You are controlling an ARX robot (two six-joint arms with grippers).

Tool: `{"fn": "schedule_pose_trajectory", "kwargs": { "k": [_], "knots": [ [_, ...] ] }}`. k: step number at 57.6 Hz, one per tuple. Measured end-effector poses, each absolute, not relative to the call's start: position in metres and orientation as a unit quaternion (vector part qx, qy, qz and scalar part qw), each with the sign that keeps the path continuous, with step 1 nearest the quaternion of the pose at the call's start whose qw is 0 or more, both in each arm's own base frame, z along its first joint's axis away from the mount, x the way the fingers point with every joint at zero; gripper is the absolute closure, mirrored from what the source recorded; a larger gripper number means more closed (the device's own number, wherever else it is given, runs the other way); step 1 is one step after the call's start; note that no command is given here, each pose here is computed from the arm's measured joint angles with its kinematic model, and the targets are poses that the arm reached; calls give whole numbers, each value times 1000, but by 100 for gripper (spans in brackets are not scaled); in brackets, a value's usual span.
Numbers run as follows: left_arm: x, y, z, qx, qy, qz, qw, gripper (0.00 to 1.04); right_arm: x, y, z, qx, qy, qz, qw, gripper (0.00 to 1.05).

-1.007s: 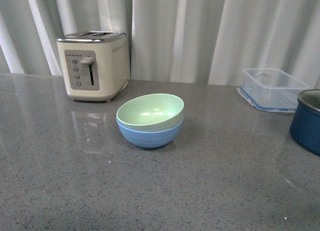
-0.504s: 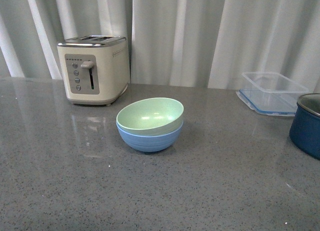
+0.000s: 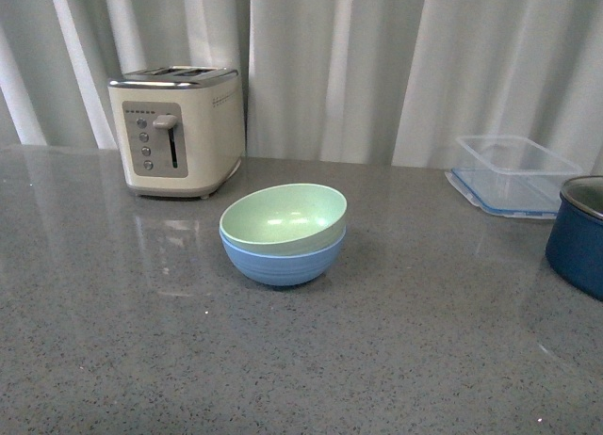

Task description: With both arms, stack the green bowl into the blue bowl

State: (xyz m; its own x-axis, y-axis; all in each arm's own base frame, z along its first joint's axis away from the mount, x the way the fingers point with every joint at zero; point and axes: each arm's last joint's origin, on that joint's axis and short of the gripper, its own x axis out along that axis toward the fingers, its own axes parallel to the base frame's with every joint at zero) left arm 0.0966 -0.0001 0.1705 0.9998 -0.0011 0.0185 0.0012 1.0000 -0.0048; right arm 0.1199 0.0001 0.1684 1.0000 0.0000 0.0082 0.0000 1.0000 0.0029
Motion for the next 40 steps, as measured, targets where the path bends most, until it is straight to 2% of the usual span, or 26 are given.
{"fn": "schedule_pose_trajectory", "kwargs": {
  "k": [35, 40],
  "knots": [
    [97, 0, 171, -2, -9, -1, 1000, 7, 108, 0, 168, 1, -4, 0, 1000, 104],
    [97, 0, 171, -2, -9, -1, 1000, 7, 101, 0, 163, 1, 14, 0, 1000, 104]
  ]
}}
